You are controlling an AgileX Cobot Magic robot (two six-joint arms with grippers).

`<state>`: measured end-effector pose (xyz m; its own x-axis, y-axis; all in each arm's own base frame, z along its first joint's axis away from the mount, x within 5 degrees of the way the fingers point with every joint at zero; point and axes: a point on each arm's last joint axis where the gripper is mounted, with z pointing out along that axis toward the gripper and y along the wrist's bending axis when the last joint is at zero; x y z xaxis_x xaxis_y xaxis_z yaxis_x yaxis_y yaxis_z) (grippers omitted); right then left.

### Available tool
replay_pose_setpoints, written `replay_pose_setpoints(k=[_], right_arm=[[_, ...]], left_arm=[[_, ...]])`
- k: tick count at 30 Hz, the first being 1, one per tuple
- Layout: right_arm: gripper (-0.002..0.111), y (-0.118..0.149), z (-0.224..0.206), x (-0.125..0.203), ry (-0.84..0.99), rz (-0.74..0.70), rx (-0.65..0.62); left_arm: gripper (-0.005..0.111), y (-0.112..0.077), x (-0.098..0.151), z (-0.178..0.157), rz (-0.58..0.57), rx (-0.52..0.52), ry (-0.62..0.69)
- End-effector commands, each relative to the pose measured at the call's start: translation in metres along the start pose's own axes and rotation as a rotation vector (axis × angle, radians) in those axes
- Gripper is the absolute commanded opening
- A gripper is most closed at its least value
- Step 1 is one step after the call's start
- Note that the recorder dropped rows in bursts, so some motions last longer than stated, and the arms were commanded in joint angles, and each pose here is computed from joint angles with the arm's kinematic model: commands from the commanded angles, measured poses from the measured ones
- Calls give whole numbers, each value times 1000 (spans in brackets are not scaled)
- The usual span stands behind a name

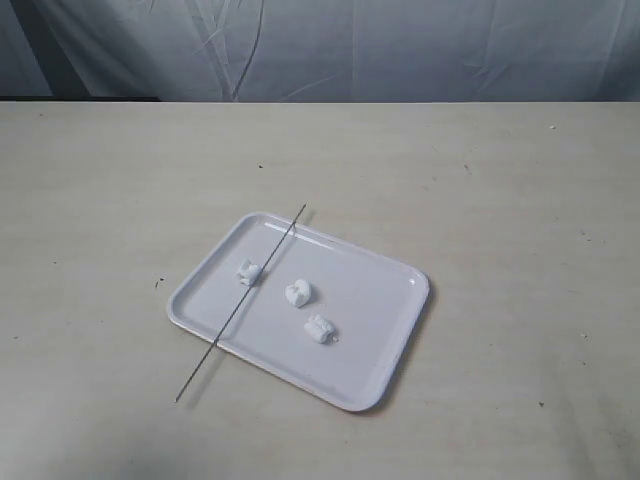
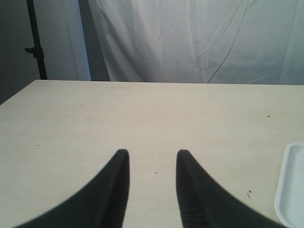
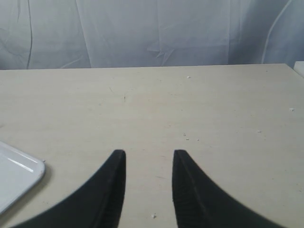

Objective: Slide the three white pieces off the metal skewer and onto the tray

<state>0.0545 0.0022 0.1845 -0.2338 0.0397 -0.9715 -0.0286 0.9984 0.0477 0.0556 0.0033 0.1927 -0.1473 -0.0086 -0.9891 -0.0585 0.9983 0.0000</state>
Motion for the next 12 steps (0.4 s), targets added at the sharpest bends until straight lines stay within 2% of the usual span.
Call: replay_pose_setpoints(k=[1,12], right_arm=[[32,0,-1,-1,-14,-11,5],[32,0,-1,-1,-14,-11,5]], left_arm=[[33,0,1,0,-7,1,-2],[33,0,1,0,0,-1,-4]])
